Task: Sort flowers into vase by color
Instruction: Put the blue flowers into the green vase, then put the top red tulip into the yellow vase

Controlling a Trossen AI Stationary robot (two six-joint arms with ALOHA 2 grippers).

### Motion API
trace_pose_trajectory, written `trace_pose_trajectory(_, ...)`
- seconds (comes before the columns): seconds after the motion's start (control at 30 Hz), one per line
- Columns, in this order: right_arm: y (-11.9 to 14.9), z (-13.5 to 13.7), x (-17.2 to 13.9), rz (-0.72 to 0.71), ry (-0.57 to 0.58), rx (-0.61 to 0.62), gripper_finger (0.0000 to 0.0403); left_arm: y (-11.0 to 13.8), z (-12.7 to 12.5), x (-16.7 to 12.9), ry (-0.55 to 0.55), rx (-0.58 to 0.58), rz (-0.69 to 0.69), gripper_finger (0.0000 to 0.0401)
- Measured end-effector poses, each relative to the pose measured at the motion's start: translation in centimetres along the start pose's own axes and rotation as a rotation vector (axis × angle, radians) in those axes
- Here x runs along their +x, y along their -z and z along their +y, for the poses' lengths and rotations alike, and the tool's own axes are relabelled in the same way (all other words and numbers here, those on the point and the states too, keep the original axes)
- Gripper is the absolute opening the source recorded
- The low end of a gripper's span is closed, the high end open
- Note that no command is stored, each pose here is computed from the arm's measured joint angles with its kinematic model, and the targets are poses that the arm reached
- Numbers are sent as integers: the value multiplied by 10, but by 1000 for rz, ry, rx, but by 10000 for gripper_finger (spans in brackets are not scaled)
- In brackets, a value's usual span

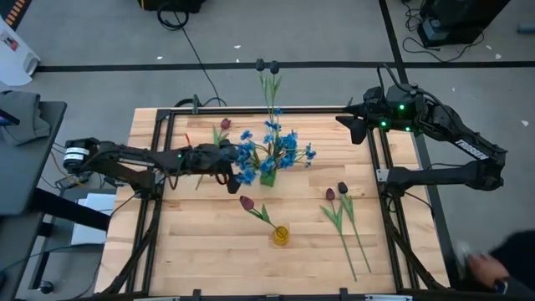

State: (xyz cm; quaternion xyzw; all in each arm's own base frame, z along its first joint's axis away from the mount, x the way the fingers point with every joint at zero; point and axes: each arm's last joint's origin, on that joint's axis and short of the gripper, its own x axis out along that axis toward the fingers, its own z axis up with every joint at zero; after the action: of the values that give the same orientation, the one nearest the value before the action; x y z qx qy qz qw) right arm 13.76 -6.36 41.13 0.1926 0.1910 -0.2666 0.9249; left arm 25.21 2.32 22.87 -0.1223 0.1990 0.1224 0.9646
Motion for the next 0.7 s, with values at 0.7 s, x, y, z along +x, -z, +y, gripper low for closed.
trace_pose_trajectory(0.7, 1, 0, 0, 9, 2, 1, 240, -41, -3, -62, -120, 6, 392, 393)
